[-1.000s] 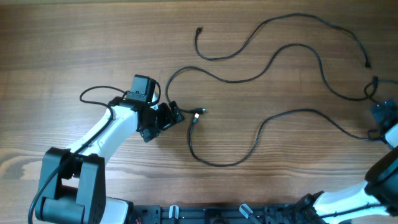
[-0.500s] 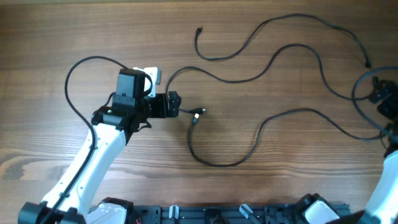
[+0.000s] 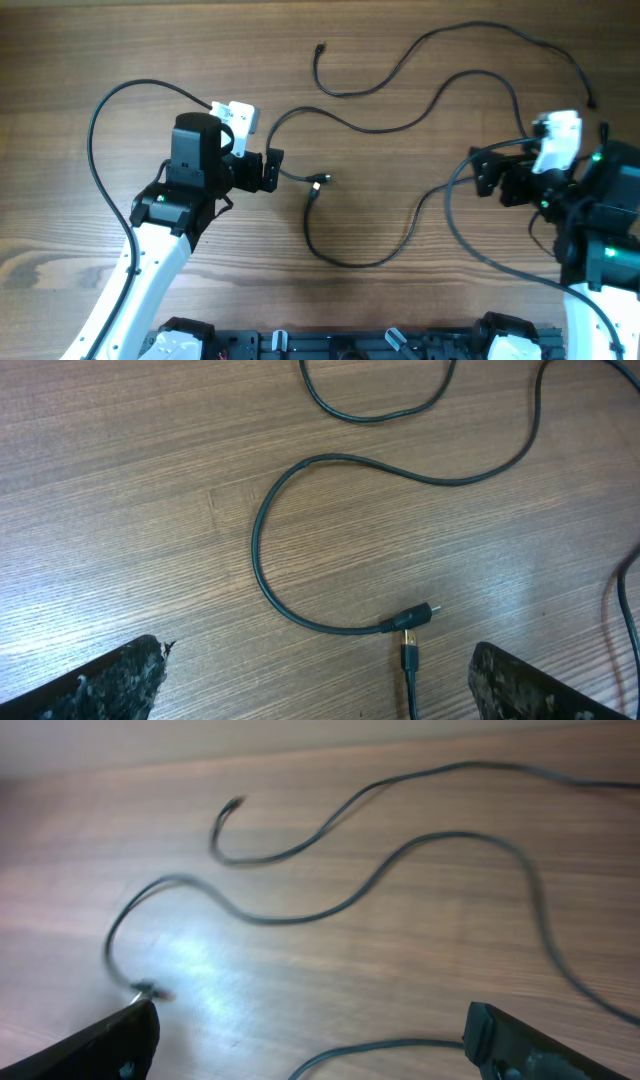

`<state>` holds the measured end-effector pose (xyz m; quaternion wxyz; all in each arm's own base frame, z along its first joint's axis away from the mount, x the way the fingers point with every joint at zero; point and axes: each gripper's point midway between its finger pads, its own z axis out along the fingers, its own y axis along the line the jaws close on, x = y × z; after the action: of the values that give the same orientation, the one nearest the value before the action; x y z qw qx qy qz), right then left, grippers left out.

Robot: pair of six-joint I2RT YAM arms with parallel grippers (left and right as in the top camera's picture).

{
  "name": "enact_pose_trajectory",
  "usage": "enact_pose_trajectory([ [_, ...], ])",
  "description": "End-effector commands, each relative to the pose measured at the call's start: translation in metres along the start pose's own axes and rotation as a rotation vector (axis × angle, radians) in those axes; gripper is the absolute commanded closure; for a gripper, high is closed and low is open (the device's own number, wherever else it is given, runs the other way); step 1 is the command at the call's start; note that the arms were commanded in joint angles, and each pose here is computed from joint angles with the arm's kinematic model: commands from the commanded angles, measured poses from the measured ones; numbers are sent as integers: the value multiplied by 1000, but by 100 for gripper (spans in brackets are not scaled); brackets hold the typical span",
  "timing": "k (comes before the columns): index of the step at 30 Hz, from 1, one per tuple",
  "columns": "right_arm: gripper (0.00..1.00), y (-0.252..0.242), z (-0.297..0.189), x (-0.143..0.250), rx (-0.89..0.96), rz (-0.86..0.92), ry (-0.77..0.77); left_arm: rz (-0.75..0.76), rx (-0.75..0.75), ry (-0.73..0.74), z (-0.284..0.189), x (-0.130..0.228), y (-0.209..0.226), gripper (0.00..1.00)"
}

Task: Untangle cables

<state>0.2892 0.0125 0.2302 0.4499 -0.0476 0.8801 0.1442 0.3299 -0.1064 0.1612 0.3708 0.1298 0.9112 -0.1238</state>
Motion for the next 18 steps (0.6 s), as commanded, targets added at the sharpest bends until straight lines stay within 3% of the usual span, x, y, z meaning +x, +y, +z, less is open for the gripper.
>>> enact_pose_trajectory([
  [1,0,9,11,5,-2,-53,46,28,-8,-20,-5,-7,0,0],
  [13,0,-7,63,42,10,335,244,28,-8,-20,-5,-7,0,0],
  [18,0,-11,71,41,11,330,243,28,-8,-20,-5,-7,0,0],
])
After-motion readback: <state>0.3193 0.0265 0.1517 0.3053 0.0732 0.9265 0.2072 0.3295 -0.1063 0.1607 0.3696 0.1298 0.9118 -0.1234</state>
